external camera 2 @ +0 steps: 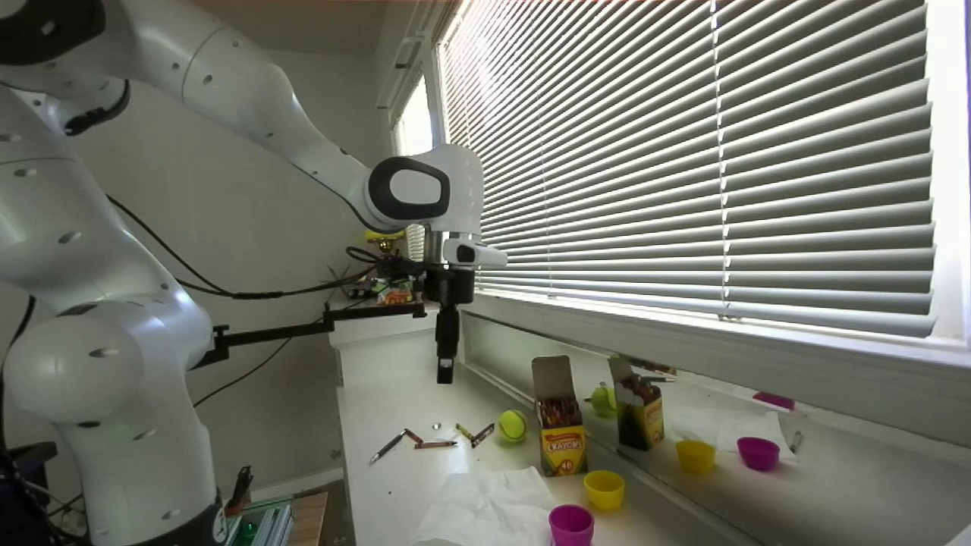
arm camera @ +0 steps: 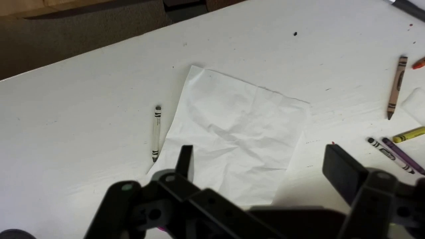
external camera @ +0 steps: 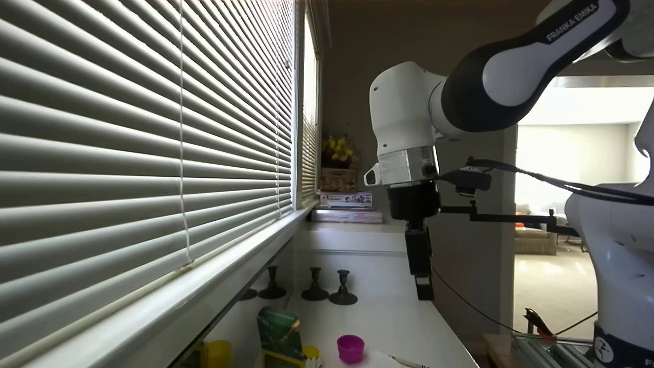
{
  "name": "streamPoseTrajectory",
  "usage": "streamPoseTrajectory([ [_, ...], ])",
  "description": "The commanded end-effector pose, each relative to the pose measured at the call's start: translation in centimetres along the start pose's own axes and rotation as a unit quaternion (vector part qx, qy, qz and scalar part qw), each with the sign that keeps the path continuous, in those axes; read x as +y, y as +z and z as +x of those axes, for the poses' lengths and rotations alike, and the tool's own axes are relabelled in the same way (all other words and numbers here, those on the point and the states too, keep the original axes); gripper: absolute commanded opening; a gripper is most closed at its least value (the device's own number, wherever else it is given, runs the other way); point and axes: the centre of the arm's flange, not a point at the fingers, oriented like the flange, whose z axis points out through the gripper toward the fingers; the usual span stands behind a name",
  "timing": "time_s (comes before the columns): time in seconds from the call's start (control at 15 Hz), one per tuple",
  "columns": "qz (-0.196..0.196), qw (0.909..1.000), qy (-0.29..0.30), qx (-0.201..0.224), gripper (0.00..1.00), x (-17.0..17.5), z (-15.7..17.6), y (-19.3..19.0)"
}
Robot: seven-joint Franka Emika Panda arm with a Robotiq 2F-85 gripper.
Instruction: Place the small cup on the paper towel
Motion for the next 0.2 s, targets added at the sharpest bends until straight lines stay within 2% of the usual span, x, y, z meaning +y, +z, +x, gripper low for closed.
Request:
streamPoseTrajectory([
  [0.0, 0.0, 1.0, 0.0, 0.0, 1.0, 0.0, 0.0, 0.0],
  [0.13, 0.0, 1.0, 0.0, 0.0, 1.0, 0.0, 0.0, 0.0],
])
